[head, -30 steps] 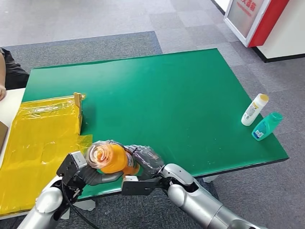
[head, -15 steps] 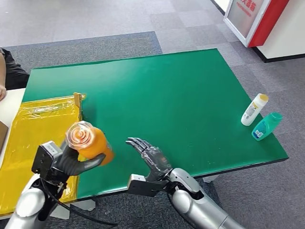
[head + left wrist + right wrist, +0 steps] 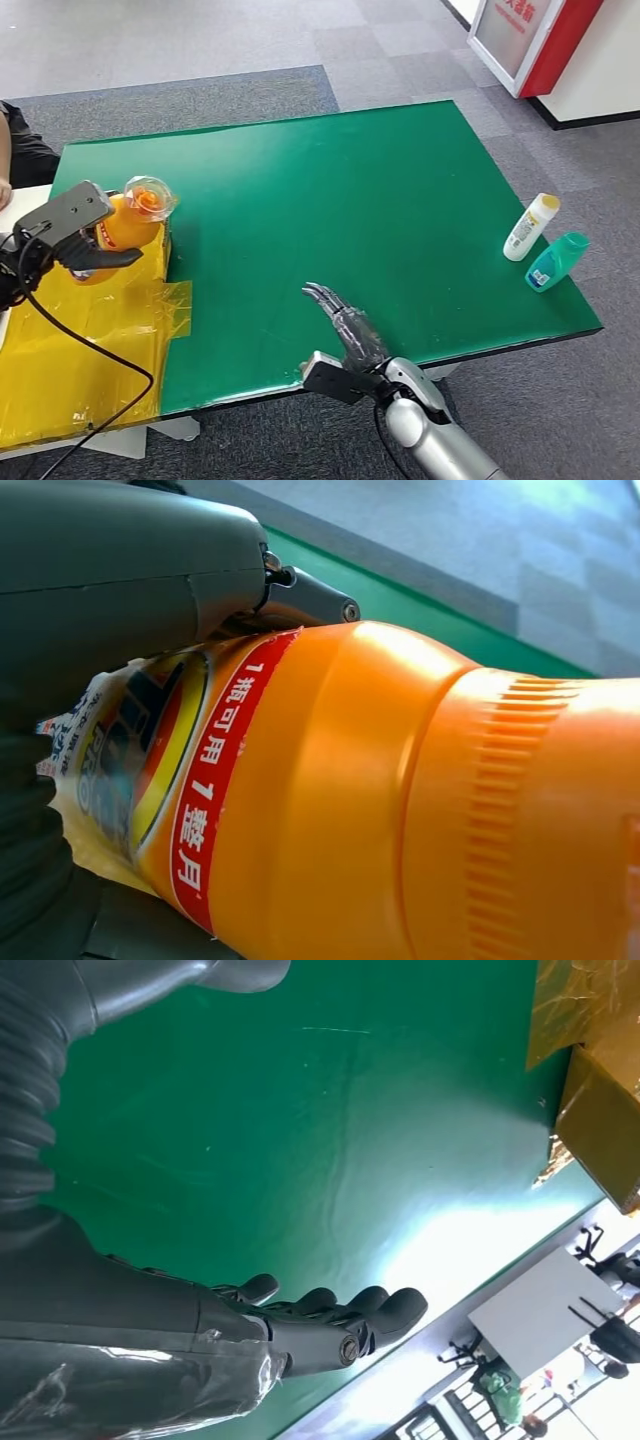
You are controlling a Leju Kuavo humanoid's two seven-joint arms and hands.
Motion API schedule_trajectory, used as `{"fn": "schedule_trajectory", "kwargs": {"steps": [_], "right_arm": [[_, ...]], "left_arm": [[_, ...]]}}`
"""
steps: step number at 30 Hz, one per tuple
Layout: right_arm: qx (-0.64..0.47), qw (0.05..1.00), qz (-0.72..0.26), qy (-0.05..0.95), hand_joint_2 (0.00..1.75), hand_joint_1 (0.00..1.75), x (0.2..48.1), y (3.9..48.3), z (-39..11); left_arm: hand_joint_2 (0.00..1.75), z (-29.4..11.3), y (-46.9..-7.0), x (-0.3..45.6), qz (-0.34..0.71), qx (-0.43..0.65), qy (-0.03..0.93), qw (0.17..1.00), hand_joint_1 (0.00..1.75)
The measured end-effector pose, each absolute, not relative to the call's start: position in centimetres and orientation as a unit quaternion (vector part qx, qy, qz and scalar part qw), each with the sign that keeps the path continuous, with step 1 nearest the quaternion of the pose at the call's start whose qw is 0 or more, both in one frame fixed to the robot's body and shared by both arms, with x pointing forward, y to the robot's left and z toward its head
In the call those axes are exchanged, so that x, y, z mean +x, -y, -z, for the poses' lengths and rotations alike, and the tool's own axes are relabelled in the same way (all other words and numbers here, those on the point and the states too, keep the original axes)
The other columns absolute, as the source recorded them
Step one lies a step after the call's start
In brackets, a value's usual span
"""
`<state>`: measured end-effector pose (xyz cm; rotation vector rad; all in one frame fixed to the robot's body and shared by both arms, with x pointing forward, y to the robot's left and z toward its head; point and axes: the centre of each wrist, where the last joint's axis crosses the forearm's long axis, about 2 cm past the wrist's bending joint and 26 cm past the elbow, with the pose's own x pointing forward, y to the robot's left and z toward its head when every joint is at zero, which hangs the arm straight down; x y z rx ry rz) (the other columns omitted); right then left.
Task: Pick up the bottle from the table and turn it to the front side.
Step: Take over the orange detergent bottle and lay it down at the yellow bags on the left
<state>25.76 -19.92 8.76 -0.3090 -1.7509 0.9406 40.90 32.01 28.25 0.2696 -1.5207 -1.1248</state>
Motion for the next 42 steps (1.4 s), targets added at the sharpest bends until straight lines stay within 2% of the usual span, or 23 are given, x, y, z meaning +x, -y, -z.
{"fn": "schedule_trajectory", "kwargs": {"steps": [4,12,24,25,28,29,42], "right_arm": [[-0.125,0.543,-0.399,0.729,1.75,0.00,25.8,20.0,-8.3],[-0.120,0.549,-0.403,0.722,1.75,0.00,26.2,19.9,-7.9],[-0.105,0.553,-0.408,0.719,1.75,0.00,27.1,19.0,-8.0],[-0.104,0.553,-0.409,0.718,1.75,0.00,27.1,18.9,-8.0],[-0.100,0.554,-0.411,0.717,1.75,0.00,27.3,18.7,-8.0],[-0.099,0.554,-0.412,0.717,1.75,0.00,27.3,18.6,-8.0],[-0.097,0.561,-0.414,0.710,1.75,0.00,27.0,18.4,-7.7]], "left_arm": [[1.75,-27.1,-31.9,42.3,0.508,0.132,0.607,0.597,1.75],[1.75,-22.2,-30.1,42.4,0.555,0.124,0.534,0.626,1.75],[1.75,-18.9,-30.3,41.7,0.608,0.106,0.470,0.631,1.71],[1.75,-18.8,-30.5,41.7,0.610,0.109,0.466,0.632,1.51],[1.75,-18.5,-31.0,41.7,0.614,0.122,0.456,0.633,0.25],[1.75,-18.3,-31.2,41.7,0.614,0.126,0.452,0.634,0.01],[1.75,-14.9,-32.4,40.1,0.577,0.222,0.461,0.637,0.00]]}}
